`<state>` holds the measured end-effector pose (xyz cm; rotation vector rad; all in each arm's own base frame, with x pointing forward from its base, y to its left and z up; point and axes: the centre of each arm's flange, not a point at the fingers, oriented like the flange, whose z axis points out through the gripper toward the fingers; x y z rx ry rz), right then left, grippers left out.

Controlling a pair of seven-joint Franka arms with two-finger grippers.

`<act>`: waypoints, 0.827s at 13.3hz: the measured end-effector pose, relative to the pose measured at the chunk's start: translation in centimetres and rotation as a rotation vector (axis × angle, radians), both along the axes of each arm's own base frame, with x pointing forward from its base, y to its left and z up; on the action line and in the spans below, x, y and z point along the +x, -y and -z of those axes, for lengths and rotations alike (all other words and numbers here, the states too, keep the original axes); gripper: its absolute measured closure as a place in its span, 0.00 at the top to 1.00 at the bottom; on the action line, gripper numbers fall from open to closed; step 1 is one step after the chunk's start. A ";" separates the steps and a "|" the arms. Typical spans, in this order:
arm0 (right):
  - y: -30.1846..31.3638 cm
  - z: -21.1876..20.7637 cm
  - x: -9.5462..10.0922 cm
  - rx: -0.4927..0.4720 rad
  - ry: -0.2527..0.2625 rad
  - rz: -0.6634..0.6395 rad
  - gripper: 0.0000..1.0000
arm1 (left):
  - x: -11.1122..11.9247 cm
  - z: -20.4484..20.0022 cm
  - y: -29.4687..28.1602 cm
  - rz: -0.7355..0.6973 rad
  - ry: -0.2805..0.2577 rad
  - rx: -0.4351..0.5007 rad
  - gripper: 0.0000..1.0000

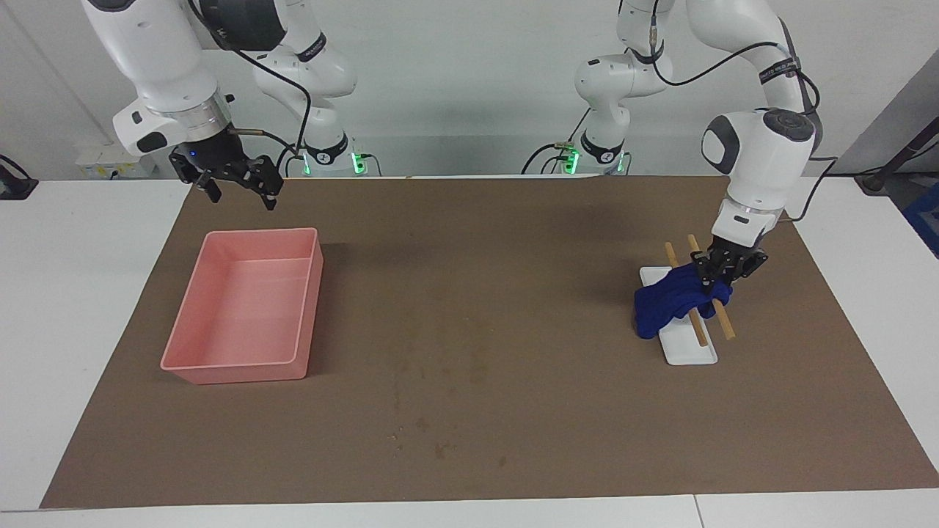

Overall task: Wipe water with towel using both arms
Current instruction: 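Grasp the blue towel on the white tray with the left gripper, then lift the towel with the left gripper while the right gripper reaches toward it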

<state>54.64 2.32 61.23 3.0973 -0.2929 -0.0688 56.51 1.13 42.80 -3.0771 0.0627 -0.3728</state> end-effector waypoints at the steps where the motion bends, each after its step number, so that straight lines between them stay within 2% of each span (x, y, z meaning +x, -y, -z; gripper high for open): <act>1: 0.0 0.0 0.0 0.000 -0.001 0.000 1.00 | 0.0 -0.2 0.0 0.000 0.003 0.000 0.29; 3: 0.0 0.0 -0.1 0.000 -0.001 0.000 1.00 | -0.1 -0.9 0.0 0.000 0.011 0.002 0.17; 5: 0.0 0.1 -0.1 0.000 -0.002 0.000 1.00 | -0.1 -1.0 0.0 -0.007 -0.001 0.000 0.17; 6: 0.0 0.1 -0.1 0.000 -0.002 0.000 1.00 | -0.1 -1.4 0.0 -0.036 -0.035 -0.006 0.17; 8: 0.0 0.2 -0.1 0.000 -0.004 0.000 1.00 | 0.1 -4.1 0.0 -0.209 -0.134 -0.059 0.17; 11: 0.0 0.2 -0.1 -0.001 -0.006 0.000 1.00 | 0.6 -9.5 1.8 -0.525 -0.203 -0.279 0.17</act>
